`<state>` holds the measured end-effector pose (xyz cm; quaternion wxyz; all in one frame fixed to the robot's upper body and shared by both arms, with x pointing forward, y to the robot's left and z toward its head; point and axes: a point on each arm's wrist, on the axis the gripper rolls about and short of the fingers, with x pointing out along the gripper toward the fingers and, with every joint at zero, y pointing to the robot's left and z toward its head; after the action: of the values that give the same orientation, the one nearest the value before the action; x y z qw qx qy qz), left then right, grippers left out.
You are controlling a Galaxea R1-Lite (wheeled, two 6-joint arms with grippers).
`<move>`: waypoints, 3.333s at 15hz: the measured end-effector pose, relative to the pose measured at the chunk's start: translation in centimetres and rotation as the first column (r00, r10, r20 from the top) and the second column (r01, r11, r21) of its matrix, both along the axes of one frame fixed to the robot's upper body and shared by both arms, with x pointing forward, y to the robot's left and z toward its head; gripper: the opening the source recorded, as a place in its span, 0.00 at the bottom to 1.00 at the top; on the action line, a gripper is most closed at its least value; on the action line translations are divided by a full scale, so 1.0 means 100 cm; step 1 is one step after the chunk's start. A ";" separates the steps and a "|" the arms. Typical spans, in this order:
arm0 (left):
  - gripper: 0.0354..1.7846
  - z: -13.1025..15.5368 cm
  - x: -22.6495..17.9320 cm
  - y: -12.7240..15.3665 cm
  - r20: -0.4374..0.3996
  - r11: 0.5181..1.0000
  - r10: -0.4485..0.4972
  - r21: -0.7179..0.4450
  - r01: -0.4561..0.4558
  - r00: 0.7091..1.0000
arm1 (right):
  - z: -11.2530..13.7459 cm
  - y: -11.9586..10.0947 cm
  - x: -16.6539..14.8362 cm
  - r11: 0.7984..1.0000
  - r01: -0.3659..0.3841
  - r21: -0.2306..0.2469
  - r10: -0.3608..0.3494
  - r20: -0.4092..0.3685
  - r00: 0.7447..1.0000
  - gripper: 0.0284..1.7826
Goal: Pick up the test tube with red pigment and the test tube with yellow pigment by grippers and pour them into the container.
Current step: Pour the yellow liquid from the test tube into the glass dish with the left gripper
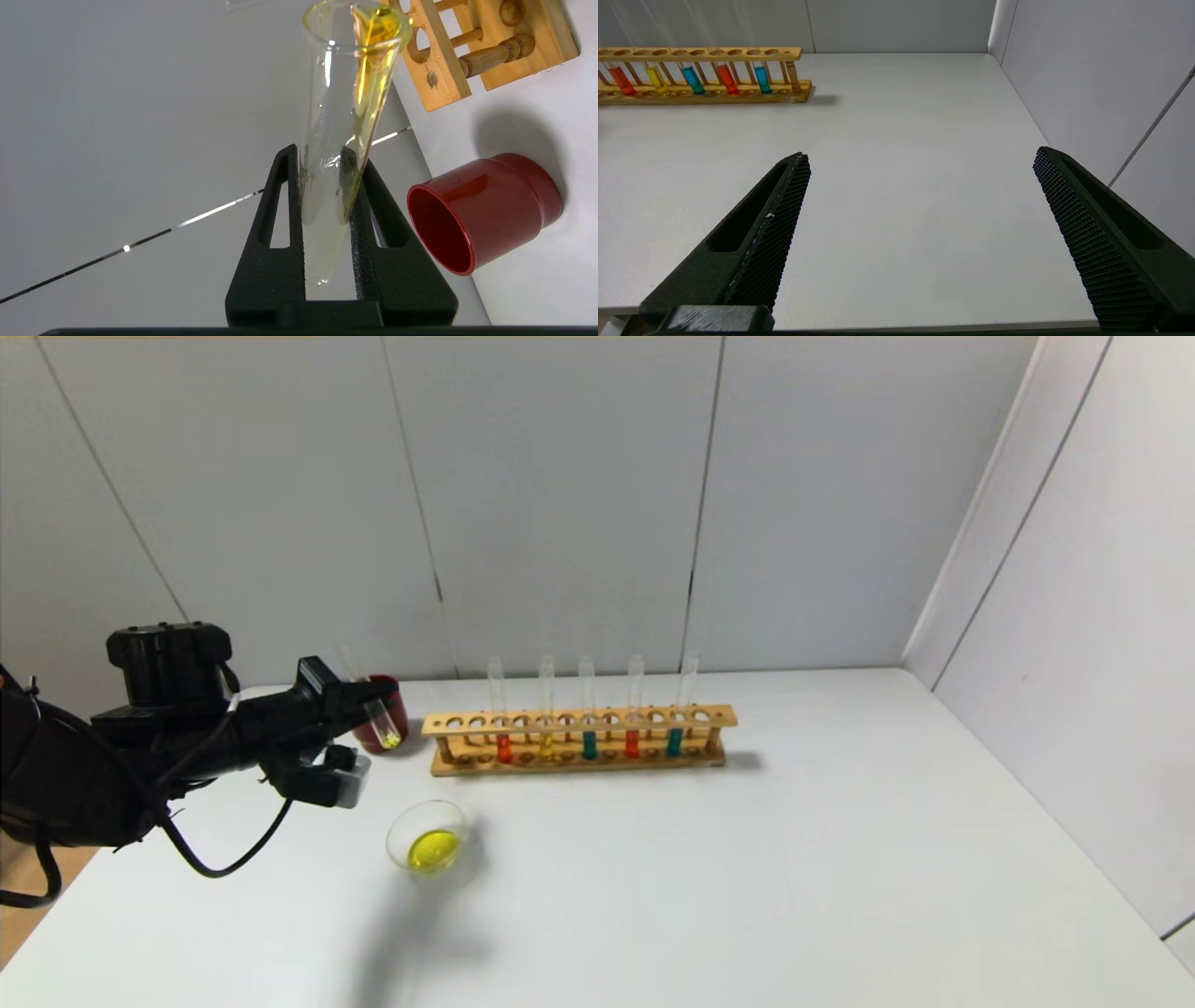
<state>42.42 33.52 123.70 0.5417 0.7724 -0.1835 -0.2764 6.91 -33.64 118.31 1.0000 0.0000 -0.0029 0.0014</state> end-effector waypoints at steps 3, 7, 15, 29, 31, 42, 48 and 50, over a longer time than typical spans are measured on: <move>0.17 0.001 0.000 0.000 0.007 1.000 -0.003 0.007 0.003 1.000 | 0.000 0.000 0.000 1.000 0.000 0.000 0.000 0.000 1.000 0.98; 0.17 0.001 -0.002 -0.001 0.025 0.998 -0.059 0.029 0.058 0.998 | 0.000 0.000 0.000 1.000 0.000 0.000 0.000 0.000 1.000 0.98; 0.17 0.001 -0.001 -0.002 0.043 0.990 -0.133 0.057 0.131 0.990 | 0.000 0.000 0.000 1.000 0.000 0.000 0.000 0.000 1.000 0.98; 0.17 0.009 0.015 0.001 0.106 0.967 -0.203 0.177 0.182 0.974 | 0.000 0.000 0.000 1.000 0.000 0.000 0.000 0.000 1.000 0.98; 0.17 0.012 0.016 0.001 0.126 0.962 -0.215 0.199 0.188 0.968 | 0.000 0.000 0.000 1.000 0.000 0.000 0.000 0.000 1.000 0.98; 0.17 0.021 0.020 0.001 0.191 0.948 -0.246 0.254 0.194 0.950 | 0.000 0.000 0.000 1.000 0.000 0.000 0.000 0.000 1.000 0.98; 0.17 0.028 0.022 0.002 0.248 0.931 -0.268 0.314 0.185 0.931 | 0.000 0.000 0.000 1.000 0.000 0.000 0.000 0.000 1.000 0.98; 0.17 0.029 0.021 0.003 0.244 0.922 -0.278 0.337 0.188 0.929 | 0.000 0.000 0.000 1.000 0.000 0.000 0.000 0.000 1.000 0.98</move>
<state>44.48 33.82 126.63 0.3449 0.8515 -0.3062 -0.2496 6.91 -33.64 118.30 1.0000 0.0000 -0.0027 0.0014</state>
